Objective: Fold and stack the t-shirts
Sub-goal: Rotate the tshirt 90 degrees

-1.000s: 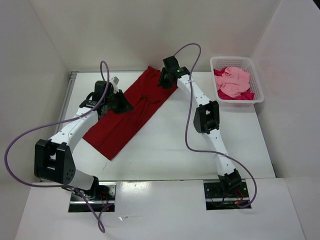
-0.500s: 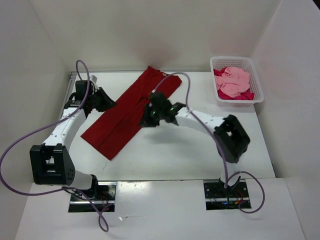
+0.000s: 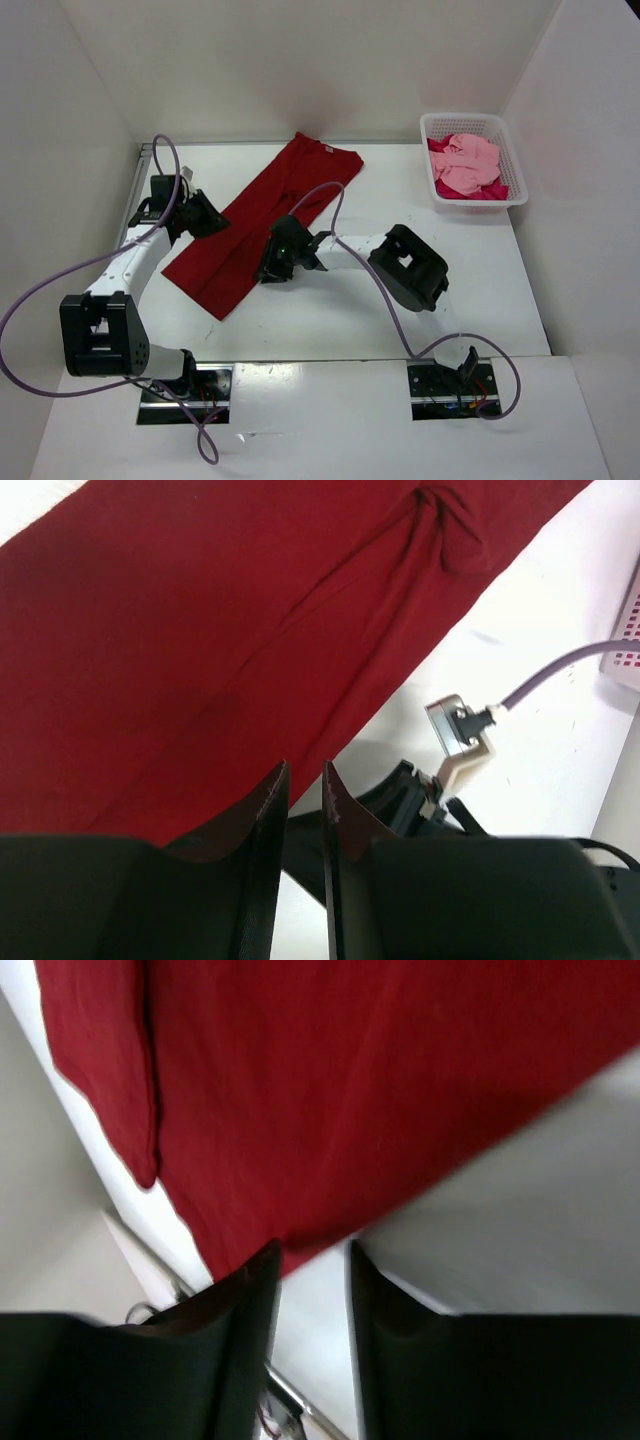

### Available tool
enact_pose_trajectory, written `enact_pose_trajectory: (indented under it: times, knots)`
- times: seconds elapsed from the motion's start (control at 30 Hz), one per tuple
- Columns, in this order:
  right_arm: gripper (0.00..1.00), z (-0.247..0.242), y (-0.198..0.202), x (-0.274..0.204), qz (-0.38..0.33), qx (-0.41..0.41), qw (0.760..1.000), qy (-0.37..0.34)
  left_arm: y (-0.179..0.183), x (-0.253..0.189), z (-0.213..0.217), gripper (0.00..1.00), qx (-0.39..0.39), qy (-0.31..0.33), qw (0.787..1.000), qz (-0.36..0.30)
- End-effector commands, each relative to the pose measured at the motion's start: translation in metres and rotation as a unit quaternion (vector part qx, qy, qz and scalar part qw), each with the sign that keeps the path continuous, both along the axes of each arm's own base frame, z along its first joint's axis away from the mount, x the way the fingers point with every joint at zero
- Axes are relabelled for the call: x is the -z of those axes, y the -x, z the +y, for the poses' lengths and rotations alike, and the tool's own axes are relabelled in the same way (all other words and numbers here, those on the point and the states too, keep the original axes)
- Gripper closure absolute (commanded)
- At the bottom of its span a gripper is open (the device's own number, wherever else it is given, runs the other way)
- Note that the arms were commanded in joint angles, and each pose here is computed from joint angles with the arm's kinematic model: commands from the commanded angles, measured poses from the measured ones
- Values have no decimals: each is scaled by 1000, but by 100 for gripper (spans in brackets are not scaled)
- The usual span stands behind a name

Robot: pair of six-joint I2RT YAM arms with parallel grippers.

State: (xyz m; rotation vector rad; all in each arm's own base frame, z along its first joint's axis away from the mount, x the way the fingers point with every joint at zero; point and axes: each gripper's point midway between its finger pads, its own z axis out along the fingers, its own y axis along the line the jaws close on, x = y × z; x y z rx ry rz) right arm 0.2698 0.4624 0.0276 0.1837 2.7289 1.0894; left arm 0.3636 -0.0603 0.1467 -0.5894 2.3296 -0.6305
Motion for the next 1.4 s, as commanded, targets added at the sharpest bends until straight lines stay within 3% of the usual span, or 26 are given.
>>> enact_pose_trajectory:
  times: [0.0, 0.03, 0.07, 0.13, 0.3, 0.4, 0.5, 0.57, 0.63, 0.73, 0.83, 0.9, 0.97, 1.03, 1.13, 1.2, 1.37]
  knots:
    - [65, 14, -11, 17, -8, 26, 1000, 1, 1, -13, 0, 73, 13, -9, 999, -30]
    - [75, 15, -15, 18, -6, 25, 1000, -5, 5, -8, 0, 73, 16, -12, 1000, -22]
    - [91, 18, -15, 17, -2, 17, 1000, -3, 7, -6, 0, 72, 17, -12, 1000, -17]
    - [100, 8, -14, 10, -5, 14, 1000, 7, 9, -3, 3, 71, 20, -23, 999, -13]
    - [100, -93, -6, -8, -16, -3, 998, 54, 13, 4, -11, 68, 47, -39, 998, -5]
    - [100, -156, 27, -11, 10, -39, 995, 91, 27, 24, -26, 65, 72, -34, 996, 36]
    - [100, -209, 52, -10, 44, -24, 992, 113, 51, 43, -39, 61, 101, -28, 992, 73]
    - [96, -231, 58, -11, 52, 5, 992, 112, 64, 48, -44, 56, 102, -17, 991, 86]
    - [69, -239, 60, -11, 56, 29, 992, 105, 83, 55, -50, 49, 110, -2, 989, 103]
    - [53, -244, 53, -20, 50, 55, 992, 99, 105, 59, -68, 46, 134, 16, 983, 128]
    - [50, -253, 62, -22, 60, 84, 989, 105, 133, 65, -86, 43, 162, 16, 972, 168]
    - [50, -260, 77, -21, 67, 99, 988, 98, 151, 69, -89, 23, 158, 32, 969, 188]
    - [50, -265, 94, -19, 87, 121, 985, 83, 165, 70, -92, 17, 158, 29, 963, 214]
    - [50, -261, 106, -22, 104, 123, 985, 61, 173, 80, -86, 19, 146, 17, 957, 249]
    - [50, -260, 129, -15, 121, 108, 985, 63, 187, 97, -86, 40, 136, 12, 946, 293]
    - [50, -256, 143, -10, 128, 92, 986, 59, 196, 106, -86, 47, 127, 12, 939, 319]
    - [50, -242, 161, -9, 145, 56, 987, 38, 216, 119, -84, 47, 122, 16, 920, 372]
